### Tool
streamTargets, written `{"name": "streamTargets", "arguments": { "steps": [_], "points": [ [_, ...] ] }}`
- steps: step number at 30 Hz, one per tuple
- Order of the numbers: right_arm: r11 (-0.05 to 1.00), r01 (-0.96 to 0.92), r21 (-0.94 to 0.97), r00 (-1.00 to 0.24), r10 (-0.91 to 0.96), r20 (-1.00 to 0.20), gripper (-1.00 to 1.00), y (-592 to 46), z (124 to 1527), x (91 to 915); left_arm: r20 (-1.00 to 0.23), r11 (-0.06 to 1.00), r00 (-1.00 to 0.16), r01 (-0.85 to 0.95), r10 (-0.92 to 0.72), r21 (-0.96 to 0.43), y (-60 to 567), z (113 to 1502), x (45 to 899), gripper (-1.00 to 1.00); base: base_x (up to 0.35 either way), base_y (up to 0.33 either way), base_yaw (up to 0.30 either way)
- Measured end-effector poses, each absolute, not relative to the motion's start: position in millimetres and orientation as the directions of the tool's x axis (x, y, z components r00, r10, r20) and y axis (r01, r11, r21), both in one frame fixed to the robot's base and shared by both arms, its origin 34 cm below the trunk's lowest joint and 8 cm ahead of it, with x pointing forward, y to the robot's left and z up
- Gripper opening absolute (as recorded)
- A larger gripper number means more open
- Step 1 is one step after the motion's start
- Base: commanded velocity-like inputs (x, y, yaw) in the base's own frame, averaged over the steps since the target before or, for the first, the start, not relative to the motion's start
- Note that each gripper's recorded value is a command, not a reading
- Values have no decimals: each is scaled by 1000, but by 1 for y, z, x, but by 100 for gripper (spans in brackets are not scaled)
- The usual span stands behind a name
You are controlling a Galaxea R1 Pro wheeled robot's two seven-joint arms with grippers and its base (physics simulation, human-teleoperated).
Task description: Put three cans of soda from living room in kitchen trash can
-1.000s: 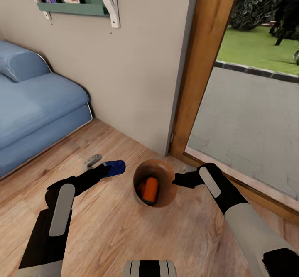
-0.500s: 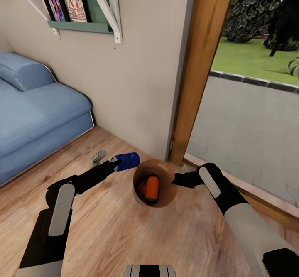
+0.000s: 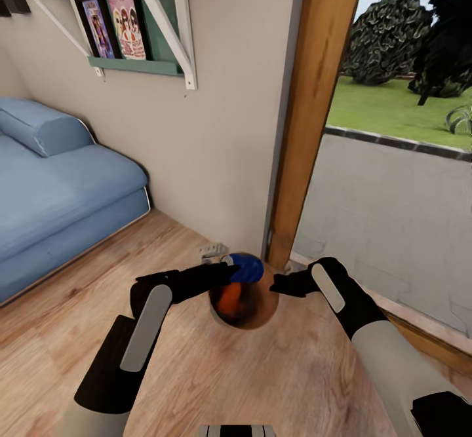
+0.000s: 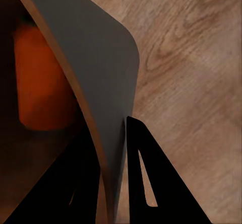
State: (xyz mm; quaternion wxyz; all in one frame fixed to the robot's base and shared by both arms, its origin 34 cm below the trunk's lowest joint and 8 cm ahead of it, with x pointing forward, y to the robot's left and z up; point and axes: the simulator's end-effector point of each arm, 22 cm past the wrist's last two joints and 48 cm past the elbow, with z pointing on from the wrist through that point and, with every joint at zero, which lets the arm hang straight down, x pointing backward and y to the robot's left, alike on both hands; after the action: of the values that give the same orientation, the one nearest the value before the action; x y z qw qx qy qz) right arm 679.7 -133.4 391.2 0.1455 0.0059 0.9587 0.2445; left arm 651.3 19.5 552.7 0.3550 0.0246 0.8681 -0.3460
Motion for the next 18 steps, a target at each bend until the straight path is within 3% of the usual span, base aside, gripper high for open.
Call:
{"name": "streamTargets", "arguments": {
  "steps": [6, 7, 18],
  "points": [
    [867, -56, 495, -957, 95, -274, -100, -128, 397, 680, -648, 783, -745, 307, -156, -541, 11, 550, 646, -100, 0, 0, 0],
    [872, -58, 486, -957, 90, -276, -100, -130, 395, 680, -648, 791, -746, 302, -151, -532, 11, 548, 646, 100, 0, 0, 0],
    [875, -59, 481, -957, 87, -277, -100, -131, 395, 680, -620, 832, -777, 271, -108, -484, 21, 531, 641, 100, 0, 0, 0]
  ]
}}
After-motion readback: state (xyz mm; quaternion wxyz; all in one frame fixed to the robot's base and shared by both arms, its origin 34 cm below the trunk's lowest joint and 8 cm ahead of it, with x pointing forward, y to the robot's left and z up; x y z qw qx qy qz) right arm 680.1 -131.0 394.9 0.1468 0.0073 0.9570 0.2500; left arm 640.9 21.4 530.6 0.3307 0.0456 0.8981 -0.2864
